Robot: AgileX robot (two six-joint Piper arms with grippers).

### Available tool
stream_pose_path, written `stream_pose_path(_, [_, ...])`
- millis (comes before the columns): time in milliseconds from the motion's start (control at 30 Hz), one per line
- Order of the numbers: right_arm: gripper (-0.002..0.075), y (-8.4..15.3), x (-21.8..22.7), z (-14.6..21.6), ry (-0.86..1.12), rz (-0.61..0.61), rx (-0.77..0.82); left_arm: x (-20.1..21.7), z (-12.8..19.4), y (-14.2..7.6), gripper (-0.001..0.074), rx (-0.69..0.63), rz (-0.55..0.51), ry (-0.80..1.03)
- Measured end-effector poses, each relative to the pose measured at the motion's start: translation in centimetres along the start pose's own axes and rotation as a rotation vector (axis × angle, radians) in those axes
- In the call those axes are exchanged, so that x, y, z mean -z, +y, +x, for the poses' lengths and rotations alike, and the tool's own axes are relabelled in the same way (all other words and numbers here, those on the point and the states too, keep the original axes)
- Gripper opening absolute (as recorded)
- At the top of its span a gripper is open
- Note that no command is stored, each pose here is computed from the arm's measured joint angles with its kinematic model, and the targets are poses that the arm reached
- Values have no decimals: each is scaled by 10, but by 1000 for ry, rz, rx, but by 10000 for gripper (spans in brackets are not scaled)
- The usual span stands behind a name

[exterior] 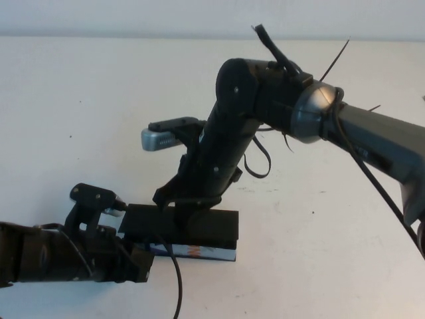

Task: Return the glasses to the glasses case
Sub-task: Close the glasses case

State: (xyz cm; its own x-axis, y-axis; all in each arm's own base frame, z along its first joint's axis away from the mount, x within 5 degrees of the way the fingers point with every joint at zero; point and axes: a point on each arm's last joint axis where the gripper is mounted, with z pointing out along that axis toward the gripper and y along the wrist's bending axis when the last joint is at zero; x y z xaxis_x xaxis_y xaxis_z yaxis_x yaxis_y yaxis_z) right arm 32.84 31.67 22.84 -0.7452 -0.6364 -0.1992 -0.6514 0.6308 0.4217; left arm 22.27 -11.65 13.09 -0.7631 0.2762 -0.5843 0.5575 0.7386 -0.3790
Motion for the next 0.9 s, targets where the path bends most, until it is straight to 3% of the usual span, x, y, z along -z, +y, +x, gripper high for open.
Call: stream_pose_path(900, [-12, -6, -18, 7, 62, 25, -6, 0, 0, -6, -1, 32, 67, 3])
